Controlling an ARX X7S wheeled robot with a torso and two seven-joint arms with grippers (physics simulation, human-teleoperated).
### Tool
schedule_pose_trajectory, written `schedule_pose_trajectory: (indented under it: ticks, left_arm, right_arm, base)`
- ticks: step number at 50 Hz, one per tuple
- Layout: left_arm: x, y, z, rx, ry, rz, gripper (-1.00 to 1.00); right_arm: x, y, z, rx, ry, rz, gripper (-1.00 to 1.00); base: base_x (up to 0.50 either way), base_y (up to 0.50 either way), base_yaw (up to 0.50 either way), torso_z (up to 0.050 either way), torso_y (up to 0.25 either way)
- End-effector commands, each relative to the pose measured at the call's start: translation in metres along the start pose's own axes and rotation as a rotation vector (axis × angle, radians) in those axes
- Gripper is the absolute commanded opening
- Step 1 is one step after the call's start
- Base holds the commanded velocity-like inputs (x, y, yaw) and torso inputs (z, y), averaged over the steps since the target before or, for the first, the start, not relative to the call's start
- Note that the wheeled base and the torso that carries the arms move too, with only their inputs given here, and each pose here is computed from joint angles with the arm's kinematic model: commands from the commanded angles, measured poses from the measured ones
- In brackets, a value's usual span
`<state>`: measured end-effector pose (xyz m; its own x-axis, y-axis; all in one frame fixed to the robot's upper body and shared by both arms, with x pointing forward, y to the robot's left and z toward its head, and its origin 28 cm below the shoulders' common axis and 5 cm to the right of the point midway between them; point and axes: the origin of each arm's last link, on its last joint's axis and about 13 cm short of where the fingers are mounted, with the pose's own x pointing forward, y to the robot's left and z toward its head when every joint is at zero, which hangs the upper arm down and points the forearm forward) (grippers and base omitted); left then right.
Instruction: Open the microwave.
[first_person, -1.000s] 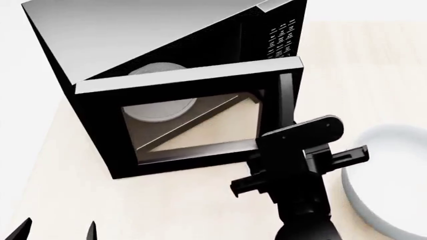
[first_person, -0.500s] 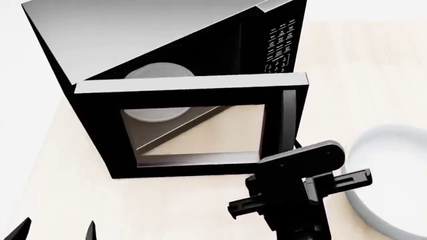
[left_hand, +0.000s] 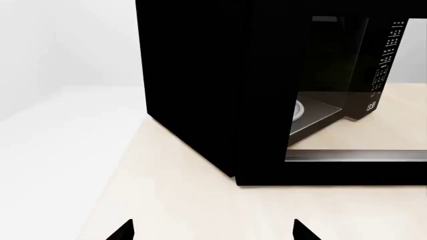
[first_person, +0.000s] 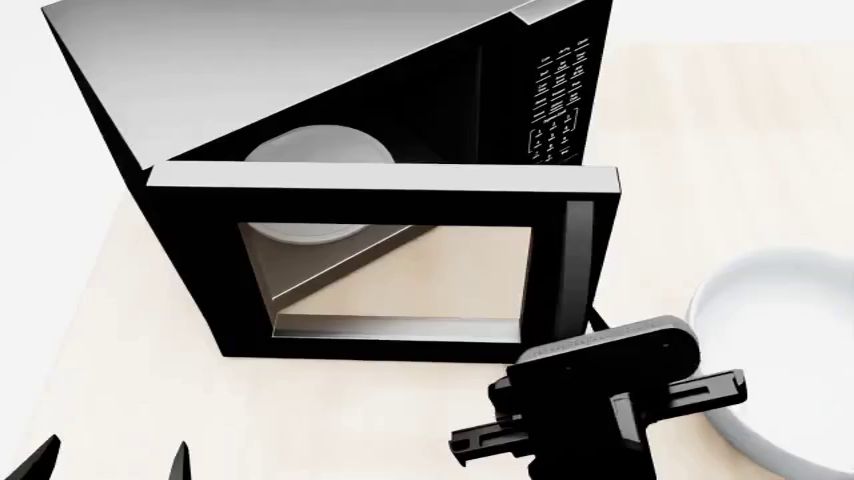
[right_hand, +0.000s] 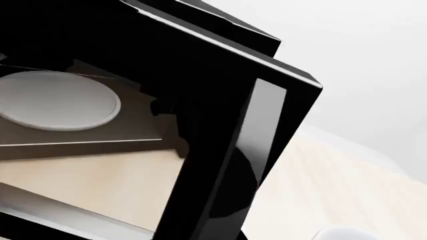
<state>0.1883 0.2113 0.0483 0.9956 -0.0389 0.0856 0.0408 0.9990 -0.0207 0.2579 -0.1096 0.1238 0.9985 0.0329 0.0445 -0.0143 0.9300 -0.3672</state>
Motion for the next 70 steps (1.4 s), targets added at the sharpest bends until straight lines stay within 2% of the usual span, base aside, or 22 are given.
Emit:
schedule_pose_trajectory:
  ticks: [1, 12, 20, 43, 46, 47, 60, 70]
  left_arm:
    - [0.000, 0.000, 0.000, 0.001, 0.000, 0.001, 1.00]
    - [0.000, 0.000, -0.001, 0.002, 0.001, 0.000, 1.00]
    - [0.000, 0.000, -0.001, 0.002, 0.002, -0.001, 1.00]
    - [0.000, 0.000, 0.000, 0.001, 0.002, 0.001, 1.00]
    - [0.000, 0.000, 0.000, 0.000, 0.002, 0.001, 1.00]
    - [0.000, 0.000, 0.000, 0.001, 0.002, 0.001, 1.00]
    - [0.000, 0.000, 0.001, 0.001, -0.002, 0.001, 1.00]
    - [-0.001, 0.000, 0.001, 0.001, -0.003, 0.000, 1.00]
  right_arm:
    - [-0.007, 0.020, -0.001, 0.218, -0.011, 0.211, -1.00]
    - [-0.006, 0.017, -0.007, 0.318, -0.051, 0.203, -1.00]
    - [-0.007, 0.016, -0.009, 0.353, -0.068, 0.195, -1.00]
    - [-0.007, 0.018, -0.010, 0.357, -0.073, 0.197, -1.00]
    - [-0.006, 0.019, -0.011, 0.336, -0.070, 0.206, -1.00]
    - [-0.005, 0.019, -0.010, 0.340, -0.070, 0.198, 1.00]
    - [-0.007, 0.020, -0.009, 0.341, -0.081, 0.188, 1.00]
    - [-0.011, 0.015, -0.006, 0.358, -0.122, 0.129, 1.00]
  base:
    - [0.00, 0.00, 0.00, 0.000, 0.000]
    - [0.00, 0.00, 0.00, 0.000, 0.000]
    - [0.00, 0.00, 0.00, 0.000, 0.000]
    - [0.00, 0.00, 0.00, 0.000, -0.001]
    - [0.00, 0.00, 0.00, 0.000, 0.000]
    - [0.00, 0.00, 0.00, 0.000, 0.000]
    - [0.00, 0.00, 0.00, 0.000, -0.001]
    - [0.00, 0.00, 0.00, 0.000, 0.000]
